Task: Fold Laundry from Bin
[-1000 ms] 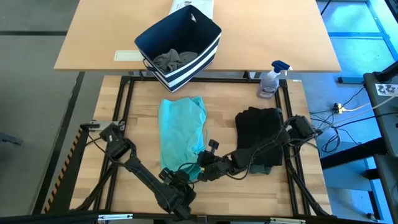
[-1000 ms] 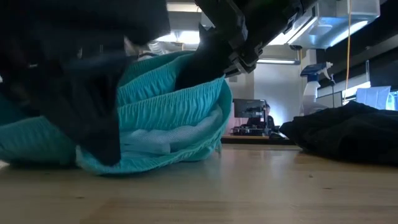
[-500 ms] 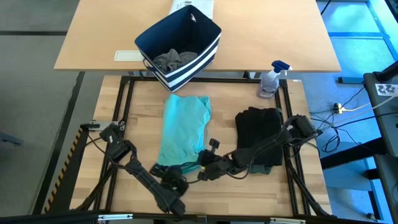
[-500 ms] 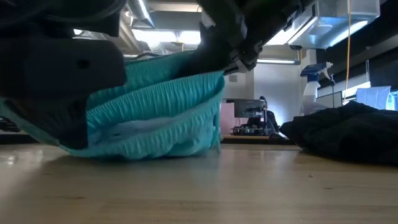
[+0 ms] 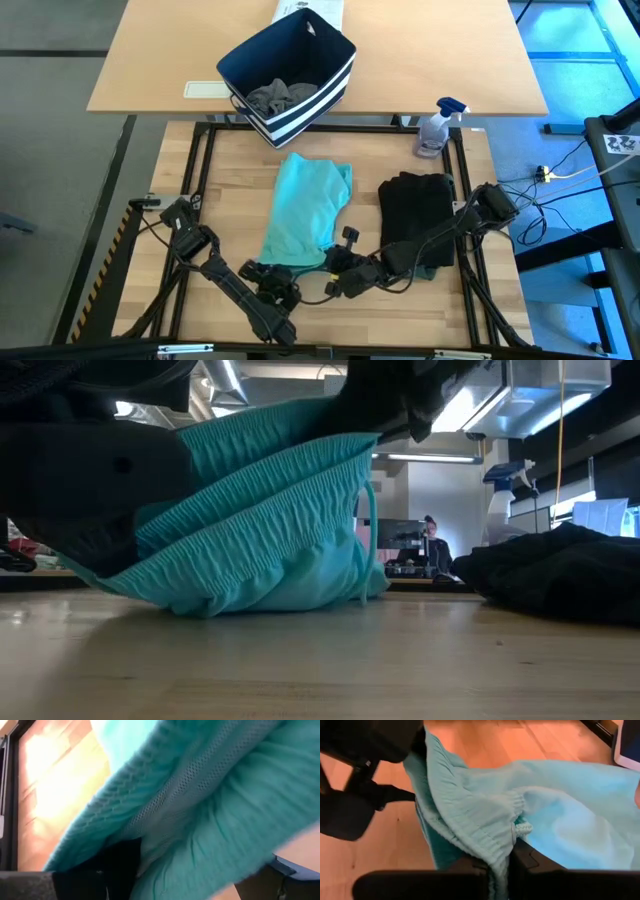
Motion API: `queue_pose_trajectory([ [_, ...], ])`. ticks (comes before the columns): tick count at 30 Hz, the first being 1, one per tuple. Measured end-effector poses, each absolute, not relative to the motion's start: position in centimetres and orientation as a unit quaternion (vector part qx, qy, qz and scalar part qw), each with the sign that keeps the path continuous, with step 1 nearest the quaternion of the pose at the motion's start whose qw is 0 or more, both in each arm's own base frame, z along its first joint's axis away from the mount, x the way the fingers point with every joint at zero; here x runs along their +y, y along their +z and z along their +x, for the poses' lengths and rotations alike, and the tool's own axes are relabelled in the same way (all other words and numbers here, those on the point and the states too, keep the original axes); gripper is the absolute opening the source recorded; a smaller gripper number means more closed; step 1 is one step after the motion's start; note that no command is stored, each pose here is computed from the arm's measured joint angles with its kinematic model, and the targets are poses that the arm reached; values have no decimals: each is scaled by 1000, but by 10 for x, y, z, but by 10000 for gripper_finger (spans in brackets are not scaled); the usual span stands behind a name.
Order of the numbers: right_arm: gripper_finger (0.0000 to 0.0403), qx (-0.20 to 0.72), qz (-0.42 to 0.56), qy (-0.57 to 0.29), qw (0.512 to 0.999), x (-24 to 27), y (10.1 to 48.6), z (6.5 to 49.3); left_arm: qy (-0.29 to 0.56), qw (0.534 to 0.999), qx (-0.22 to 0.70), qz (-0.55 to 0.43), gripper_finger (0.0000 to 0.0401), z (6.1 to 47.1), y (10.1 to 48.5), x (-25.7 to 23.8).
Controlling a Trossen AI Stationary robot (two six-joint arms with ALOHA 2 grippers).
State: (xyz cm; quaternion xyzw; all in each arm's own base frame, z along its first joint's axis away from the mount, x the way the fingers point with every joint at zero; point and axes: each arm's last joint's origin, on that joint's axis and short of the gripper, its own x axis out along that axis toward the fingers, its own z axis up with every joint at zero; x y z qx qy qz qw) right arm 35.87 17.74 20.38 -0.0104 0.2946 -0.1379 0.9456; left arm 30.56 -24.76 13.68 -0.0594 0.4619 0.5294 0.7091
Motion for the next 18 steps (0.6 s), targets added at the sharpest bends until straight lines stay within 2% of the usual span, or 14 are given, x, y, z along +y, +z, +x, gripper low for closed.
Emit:
queue_pose_trajectory([
  [5, 31, 294, -11, -139, 946, 177, 205, 358, 522, 703, 480, -48, 263, 307, 137, -246],
  [13, 31, 310, 3, -133, 941, 177, 204, 356, 522, 694, 494, -40, 189, 316, 137, -234],
  [18, 31, 325, 2, -147, 934, 175, 201, 353, 515, 707, 484, -40, 155, 321, 136, -232],
])
